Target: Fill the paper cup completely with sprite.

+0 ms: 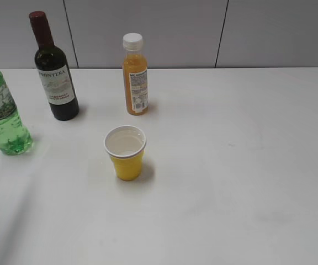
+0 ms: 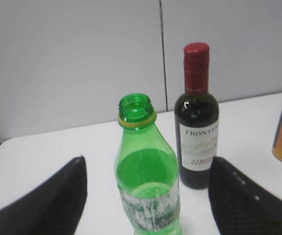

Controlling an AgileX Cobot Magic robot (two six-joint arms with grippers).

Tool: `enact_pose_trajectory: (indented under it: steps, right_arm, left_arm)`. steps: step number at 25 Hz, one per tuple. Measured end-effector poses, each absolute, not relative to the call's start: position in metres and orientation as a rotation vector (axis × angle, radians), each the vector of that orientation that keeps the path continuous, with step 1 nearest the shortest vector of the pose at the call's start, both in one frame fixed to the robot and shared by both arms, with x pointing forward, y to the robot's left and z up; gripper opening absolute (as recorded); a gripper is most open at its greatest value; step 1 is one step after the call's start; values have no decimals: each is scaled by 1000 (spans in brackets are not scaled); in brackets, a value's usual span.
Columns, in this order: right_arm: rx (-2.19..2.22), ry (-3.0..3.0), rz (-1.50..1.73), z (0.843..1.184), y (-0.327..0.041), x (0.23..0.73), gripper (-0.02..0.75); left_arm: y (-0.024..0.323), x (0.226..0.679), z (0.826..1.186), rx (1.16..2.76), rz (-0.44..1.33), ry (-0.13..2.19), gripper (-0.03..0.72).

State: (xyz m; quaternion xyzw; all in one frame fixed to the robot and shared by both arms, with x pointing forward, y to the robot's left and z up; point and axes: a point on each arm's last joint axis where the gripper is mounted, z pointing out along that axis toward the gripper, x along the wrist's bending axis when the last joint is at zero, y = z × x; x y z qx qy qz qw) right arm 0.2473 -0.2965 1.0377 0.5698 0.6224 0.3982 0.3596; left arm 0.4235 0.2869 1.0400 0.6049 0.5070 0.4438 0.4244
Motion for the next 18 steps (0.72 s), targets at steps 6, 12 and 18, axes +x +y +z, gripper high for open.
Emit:
enact_pose_trajectory:
  steps: [6,12,18]
  right_arm:
    - [1469,1605,1027,1038,-296,247,585]
    - [1469,1605,1027,1038,-296,247,585]
    - [1469,1605,1027,1038,-296,247,585]
  left_arm:
    - [288,401,1056,1647,949,1387,590]
    - [294,363,1074,1683,870,1491,590]
    - [293,315,1077,1695,824,1513,590]
